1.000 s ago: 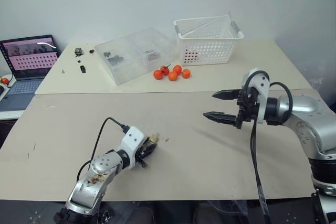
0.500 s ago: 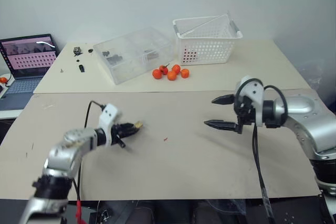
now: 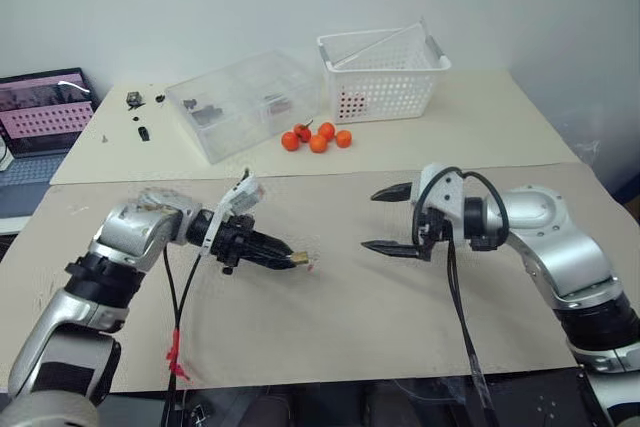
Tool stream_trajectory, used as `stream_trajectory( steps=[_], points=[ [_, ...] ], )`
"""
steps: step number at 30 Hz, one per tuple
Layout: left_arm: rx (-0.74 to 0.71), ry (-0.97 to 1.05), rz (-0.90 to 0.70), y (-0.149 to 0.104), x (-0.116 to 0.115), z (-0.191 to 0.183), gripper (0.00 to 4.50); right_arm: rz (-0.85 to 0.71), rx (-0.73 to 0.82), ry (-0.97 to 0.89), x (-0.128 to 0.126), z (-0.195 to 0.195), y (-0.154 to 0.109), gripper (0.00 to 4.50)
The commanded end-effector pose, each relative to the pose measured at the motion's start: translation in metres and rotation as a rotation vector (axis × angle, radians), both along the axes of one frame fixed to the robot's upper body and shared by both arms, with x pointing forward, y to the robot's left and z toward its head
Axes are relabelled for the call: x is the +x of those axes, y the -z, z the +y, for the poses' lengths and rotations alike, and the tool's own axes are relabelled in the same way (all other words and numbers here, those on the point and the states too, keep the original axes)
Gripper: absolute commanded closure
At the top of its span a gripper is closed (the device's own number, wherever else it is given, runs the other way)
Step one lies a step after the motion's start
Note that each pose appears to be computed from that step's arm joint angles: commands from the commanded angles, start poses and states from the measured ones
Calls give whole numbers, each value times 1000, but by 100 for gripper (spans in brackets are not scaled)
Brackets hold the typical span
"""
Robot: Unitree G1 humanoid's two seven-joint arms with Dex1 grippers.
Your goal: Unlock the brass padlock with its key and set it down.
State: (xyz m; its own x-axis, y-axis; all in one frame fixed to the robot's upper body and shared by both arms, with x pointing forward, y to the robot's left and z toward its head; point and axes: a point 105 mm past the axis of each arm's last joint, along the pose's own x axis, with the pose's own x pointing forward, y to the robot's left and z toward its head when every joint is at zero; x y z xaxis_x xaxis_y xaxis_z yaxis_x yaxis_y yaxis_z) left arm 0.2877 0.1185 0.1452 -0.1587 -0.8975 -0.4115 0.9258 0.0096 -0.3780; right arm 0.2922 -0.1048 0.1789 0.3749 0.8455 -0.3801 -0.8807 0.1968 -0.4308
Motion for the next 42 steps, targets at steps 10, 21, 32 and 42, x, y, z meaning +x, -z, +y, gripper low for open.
stream_trajectory(
  steps=[10, 21, 32, 42],
  points=[
    [-33, 156, 48, -22, 1, -20, 369, 16, 92, -26, -39, 13, 0, 0],
    [-52, 169, 46, -16, 7, -31, 369, 42, 145, -19, -53, 26, 5, 102],
    [-69, 185, 39, -20, 6, -37, 369, 61, 164, -13, -52, 32, 8, 161],
    [-69, 196, 34, -21, 6, -40, 369, 71, 169, -2, -51, 33, 12, 307]
  ],
)
